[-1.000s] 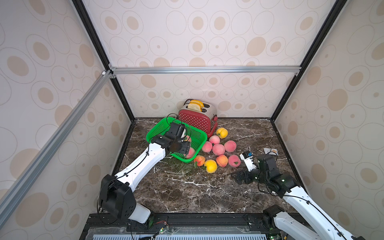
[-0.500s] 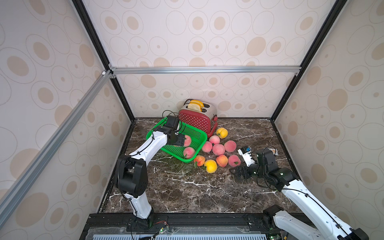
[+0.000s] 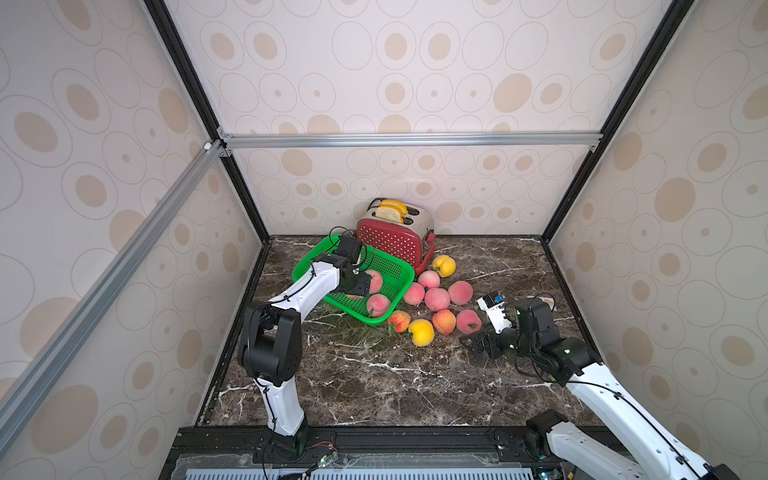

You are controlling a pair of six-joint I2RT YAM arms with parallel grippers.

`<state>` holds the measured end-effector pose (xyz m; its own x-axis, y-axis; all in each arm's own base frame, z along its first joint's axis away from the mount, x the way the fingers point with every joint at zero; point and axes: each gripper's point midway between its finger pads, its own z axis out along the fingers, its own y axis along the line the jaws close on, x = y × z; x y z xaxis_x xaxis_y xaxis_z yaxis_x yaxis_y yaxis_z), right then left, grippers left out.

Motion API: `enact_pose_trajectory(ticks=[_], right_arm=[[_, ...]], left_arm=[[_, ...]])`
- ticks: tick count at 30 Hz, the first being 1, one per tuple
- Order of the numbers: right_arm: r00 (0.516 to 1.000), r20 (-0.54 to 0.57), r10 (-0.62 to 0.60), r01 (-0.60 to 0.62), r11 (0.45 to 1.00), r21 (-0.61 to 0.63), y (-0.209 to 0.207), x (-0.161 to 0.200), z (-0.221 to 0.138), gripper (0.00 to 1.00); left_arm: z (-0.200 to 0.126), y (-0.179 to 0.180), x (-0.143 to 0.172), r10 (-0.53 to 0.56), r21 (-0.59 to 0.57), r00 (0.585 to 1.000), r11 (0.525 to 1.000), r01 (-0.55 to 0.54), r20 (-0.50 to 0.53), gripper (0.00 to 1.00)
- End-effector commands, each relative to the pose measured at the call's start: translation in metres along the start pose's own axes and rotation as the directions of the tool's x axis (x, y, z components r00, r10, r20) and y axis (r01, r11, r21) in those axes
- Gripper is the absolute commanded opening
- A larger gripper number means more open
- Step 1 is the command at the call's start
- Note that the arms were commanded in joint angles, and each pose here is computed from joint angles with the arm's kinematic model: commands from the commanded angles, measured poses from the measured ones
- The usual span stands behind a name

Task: Put the peaches into the basket
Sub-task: Place the peach in the basket.

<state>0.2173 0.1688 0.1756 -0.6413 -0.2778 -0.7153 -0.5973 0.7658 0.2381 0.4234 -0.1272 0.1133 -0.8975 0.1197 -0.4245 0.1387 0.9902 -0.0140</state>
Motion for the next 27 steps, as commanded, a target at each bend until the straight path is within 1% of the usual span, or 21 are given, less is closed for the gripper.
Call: enact_pose_trajectory(ticks=[1, 9, 13, 18, 23, 27], right_arm=[[1.000, 0.024, -0.003, 0.003, 1.000, 0.006, 0.000, -0.003, -0.003, 1.00], [0.999, 0.032, 0.000, 0.000, 1.000, 0.014, -0.002, -0.002, -0.005, 1.00], [1.000, 0.021, 0.005, -0.005, 1.000, 0.006, 0.000, -0.003, -0.004, 1.00], [0.999, 0.044, 0.007, -0.007, 1.000, 0.013, -0.001, -0.008, -0.006, 1.00], [0.999, 0.036, 0.010, -0.011, 1.000, 0.012, -0.001, -0.009, -0.004, 1.00], [0.999, 0.044, 0.018, -0.019, 1.000, 0.011, -0.002, -0.010, -0.002, 1.00]], left_arm=[[0.002, 0.000, 0.003, 0.018, -0.002, 1.000, 1.000, -0.018, -0.024, 0.74], [0.006, -0.002, 0.012, 0.004, 0.008, 0.999, 1.000, -0.004, -0.035, 0.77], [0.007, -0.003, 0.013, 0.006, 0.014, 0.999, 1.000, -0.005, -0.038, 0.81], [0.005, -0.003, 0.011, 0.008, 0.014, 0.999, 1.000, -0.007, -0.032, 0.83], [0.000, -0.004, 0.013, 0.002, 0.020, 1.000, 1.000, -0.002, -0.026, 0.91], [-0.003, -0.003, 0.015, 0.000, 0.021, 1.000, 1.000, 0.000, -0.017, 0.92]])
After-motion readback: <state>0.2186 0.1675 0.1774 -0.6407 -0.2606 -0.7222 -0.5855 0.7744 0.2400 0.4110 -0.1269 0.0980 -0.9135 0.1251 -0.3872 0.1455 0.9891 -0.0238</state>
